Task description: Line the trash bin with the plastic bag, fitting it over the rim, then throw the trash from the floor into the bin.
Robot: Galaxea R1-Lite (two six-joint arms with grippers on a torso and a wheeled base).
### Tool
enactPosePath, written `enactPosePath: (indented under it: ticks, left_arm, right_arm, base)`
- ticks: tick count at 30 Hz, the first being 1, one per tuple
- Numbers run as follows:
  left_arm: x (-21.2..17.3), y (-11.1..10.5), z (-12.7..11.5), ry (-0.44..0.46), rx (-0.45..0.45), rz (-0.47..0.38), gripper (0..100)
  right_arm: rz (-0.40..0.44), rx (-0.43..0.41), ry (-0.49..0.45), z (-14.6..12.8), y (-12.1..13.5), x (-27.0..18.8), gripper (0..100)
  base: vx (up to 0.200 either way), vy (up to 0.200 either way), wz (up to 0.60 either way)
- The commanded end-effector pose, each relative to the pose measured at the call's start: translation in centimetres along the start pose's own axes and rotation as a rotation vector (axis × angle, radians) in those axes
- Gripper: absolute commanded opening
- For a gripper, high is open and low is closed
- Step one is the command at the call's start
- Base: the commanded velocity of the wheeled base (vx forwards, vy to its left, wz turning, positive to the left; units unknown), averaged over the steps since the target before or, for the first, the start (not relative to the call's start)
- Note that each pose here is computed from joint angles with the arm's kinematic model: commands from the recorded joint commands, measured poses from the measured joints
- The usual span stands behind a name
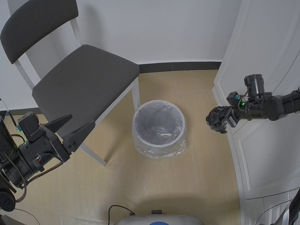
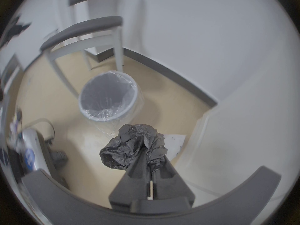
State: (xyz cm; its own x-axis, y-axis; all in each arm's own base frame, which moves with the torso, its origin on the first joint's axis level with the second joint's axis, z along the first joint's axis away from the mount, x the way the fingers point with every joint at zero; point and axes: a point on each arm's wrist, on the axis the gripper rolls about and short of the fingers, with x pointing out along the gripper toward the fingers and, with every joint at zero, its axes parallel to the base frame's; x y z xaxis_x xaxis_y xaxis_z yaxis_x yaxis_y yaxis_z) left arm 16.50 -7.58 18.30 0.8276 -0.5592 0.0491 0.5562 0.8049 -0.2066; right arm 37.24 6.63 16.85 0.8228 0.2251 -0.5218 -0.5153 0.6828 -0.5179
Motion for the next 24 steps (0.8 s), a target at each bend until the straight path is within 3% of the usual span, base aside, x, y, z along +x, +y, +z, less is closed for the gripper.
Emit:
enactPosePath:
  ticks: [1, 2, 5, 6, 7, 8, 9, 11, 14, 17, 24]
  left_arm:
    - [-0.2, 0.1, 0.5, -0.028, -0.002, 0.005, 100]
    - [0.1, 0.5, 0.4, -0.019, -0.007, 0.026, 100]
    - [0.4, 0.9, 0.1, -0.005, -0.01, 0.04, 100]
    - [0.4, 0.9, 0.1, -0.005, -0.01, 0.04, 100]
    - [0.5, 0.9, 0.0, -0.007, -0.011, 0.043, 100]
    - [0.5, 0.9, 0.0, -0.007, -0.011, 0.043, 100]
    - [0.4, 0.9, 0.2, -0.019, -0.022, 0.039, 100]
    - [0.4, 0.8, 0.3, -0.034, -0.04, 0.031, 100]
    - [0.4, 0.7, 0.7, -0.077, -0.063, 0.015, 100]
    - [0.3, 0.7, 0.8, -0.091, -0.064, 0.009, 100]
    - [0.4, 0.7, 0.8, -0.088, -0.071, 0.01, 100]
  right_arm:
    - [-0.133, -0.413, -0.165, 6.4, -0.8, -9.6, 0]
    - [-0.177, -0.633, -0.195, 7.5, -1.0, -10.0, 0]
    - [-0.241, -1.003, -0.237, 9.9, -0.9, -9.6, 0]
    - [-0.241, -1.003, -0.237, 9.9, -0.9, -9.6, 0]
    - [-0.275, -1.185, -0.259, 11.5, -0.5, -9.0, 0]
    - [-0.275, -1.185, -0.259, 11.5, -0.5, -9.0, 0]
    - [-0.28, -1.31, -0.281, 12.7, 0.5, -7.9, 0]
    - [-0.283, -1.399, -0.291, 13.2, 1.3, -7.1, 0]
    - [-0.318, -1.627, -0.308, 14.6, 2.4, -5.4, 0]
    - [-0.324, -1.768, -0.322, 15.4, 3.6, -3.4, 0]
    - [-0.275, -1.823, -0.381, 16.6, 7.1, -0.1, 0]
  base:
    - [0.0, 0.0, 0.0]
    - [0.0, 0.0, 0.0]
    - [0.0, 0.0, 0.0]
    - [0.0, 0.0, 0.0]
    - [0.0, 0.0, 0.0]
    - [0.0, 0.0, 0.0]
    - [0.0, 0.0, 0.0]
    - [0.0, 0.0, 0.0]
    - [0.0, 0.0, 0.0]
    - [0.0, 0.0, 0.0]
    - [0.0, 0.0, 0.0]
